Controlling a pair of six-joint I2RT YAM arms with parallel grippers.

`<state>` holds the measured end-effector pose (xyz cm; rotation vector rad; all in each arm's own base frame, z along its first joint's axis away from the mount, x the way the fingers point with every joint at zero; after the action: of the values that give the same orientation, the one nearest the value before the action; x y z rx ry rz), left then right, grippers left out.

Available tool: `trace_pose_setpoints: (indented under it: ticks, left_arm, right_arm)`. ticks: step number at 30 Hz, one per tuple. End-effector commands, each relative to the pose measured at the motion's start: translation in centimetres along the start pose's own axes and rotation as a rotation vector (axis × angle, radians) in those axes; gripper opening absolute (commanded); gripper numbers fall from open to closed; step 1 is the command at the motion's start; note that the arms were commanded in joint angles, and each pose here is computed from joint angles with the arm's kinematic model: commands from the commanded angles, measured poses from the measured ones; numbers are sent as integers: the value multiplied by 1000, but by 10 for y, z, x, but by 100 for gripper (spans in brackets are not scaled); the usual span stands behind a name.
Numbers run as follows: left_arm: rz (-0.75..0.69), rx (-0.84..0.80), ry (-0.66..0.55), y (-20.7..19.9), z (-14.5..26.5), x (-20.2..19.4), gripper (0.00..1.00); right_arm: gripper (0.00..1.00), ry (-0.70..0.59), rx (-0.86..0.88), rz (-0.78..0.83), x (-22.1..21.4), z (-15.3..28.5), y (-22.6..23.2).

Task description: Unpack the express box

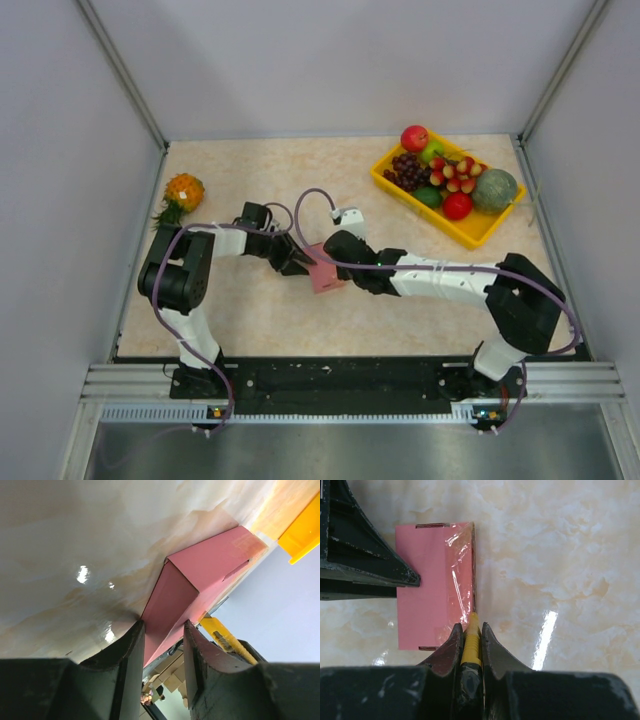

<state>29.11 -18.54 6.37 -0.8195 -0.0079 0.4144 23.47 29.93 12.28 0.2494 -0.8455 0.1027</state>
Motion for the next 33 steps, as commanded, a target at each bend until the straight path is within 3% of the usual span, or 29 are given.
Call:
trace_pose_setpoints:
  ticks: [1,14,21,33]
  left_arm:
    - [50,103,-93,24,-12,11,24]
    - [63,110,-106,27,-11,10,22]
    - [62,105,-106,26,-11,10,22]
    - [19,152,-93,40,-10,0,25]
  right_arm:
    - [0,109,96,14,-14,30,11]
    - [0,149,122,-8,-17,46,5]
    - [0,191,93,16,-29,33,7]
    - [0,-32,76,-40,40,39,31]
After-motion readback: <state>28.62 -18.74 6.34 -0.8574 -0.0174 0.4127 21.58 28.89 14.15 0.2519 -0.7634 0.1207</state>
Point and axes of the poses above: each gripper's point midway between its finger pads, its own z axis back along the fingers, its own y axis along the line the jaws close on, x = y × z, the point moved 5 cm from there along z, back along the fingers, and after that the axes turned 8 degrees about -z, right-handed, at the moved point
